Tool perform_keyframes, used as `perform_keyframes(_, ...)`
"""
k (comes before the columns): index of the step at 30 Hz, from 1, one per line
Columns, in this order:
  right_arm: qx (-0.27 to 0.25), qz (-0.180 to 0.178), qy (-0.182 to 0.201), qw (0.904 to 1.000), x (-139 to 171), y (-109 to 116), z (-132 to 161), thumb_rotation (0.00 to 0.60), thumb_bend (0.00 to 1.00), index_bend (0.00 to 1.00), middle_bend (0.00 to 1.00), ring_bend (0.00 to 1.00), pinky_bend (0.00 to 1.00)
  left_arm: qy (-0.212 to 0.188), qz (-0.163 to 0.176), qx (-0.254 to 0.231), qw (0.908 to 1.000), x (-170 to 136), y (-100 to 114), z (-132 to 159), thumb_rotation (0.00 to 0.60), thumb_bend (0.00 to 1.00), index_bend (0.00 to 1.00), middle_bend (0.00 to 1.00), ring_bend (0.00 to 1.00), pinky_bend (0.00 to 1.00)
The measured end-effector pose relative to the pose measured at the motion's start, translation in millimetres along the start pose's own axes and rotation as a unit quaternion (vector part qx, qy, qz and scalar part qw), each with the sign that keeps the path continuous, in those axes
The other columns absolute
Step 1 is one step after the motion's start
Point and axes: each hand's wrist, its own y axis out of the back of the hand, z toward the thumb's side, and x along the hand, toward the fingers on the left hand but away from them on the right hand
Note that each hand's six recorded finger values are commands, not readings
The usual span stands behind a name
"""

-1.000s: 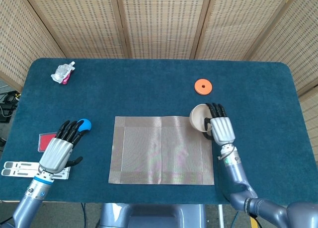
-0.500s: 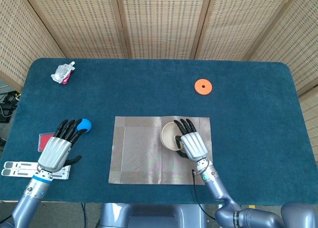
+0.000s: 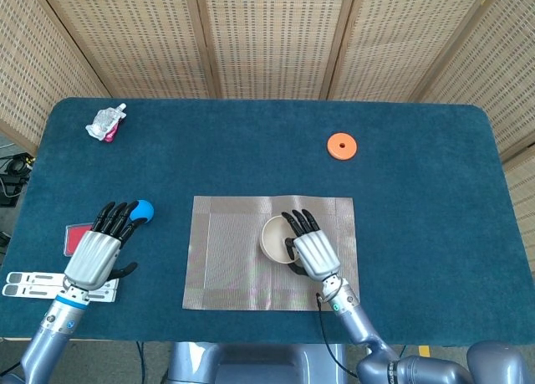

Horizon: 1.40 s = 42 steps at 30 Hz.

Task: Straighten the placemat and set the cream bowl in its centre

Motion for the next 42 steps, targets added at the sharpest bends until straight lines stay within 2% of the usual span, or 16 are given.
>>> perform_keyframes(8,0.010,0.018,-0.003,0.9998,8.1,-4.4,-0.4,0.600,0.39,0.63,0.09,0.00,0.00,-0.001,0.002,0.000,1.0000,-1.0,0.3,0.5,0.600,0.14,0.19,0.00,0.00,0.00)
perform_keyframes(12,0.017,0.020,-0.006,0.9996,12.4,-3.1,-1.8,0.600,0.35,0.54,0.01,0.00,0.00,-0.001,0.001,0.002,1.0000,-1.2,0.1,0.9,0.600,0.14,0.19,0.00,0.00,0.00)
perform_keyframes(15,0.024,0.015,-0.011,0.9995,15.6,1.1,-5.0,0.600,0.33,0.47,0.00,0.00,0.00,0.000,0.002,0.001,1.0000,-1.5,0.5,0.6,0.600,0.14,0.19,0.00,0.00,0.00)
perform_keyframes(21,0.045,0.004,-0.025,0.9987,23.4,12.0,-15.5,0.600,0.29,0.39,0.00,0.00,0.00,0.000,0.005,0.000,1.0000,-2.1,1.8,0.4,0.600,0.14,0.19,0.00,0.00,0.00)
perform_keyframes(27,0.065,-0.011,-0.046,0.9968,38.9,33.6,-30.7,0.600,0.29,0.33,0.00,0.00,0.00,-0.004,0.008,0.000,1.0000,-3.4,3.4,1.8,0.600,0.14,0.19,0.00,0.00,0.00)
perform_keyframes(31,0.077,-0.037,-0.066,0.9941,56.1,57.8,-48.4,0.600,0.29,0.28,0.00,0.00,0.00,-0.002,0.010,0.000,0.9999,-4.5,4.6,1.3,0.600,0.14,0.18,0.00,0.00,0.00)
perform_keyframes(36,0.084,-0.065,-0.104,0.9888,80.4,80.0,-81.9,0.600,0.17,0.09,0.00,0.00,0.00,0.004,0.009,0.007,0.9999,-6.8,4.2,-1.3,0.600,0.14,0.13,0.00,0.00,0.00)
perform_keyframes(42,0.087,-0.090,-0.158,0.9795,117.7,96.6,-136.6,0.600,0.14,0.03,0.00,0.00,0.00,0.031,0.007,0.020,0.9993,-14.0,4.0,-9.8,0.600,0.14,0.04,0.00,0.00,0.00)
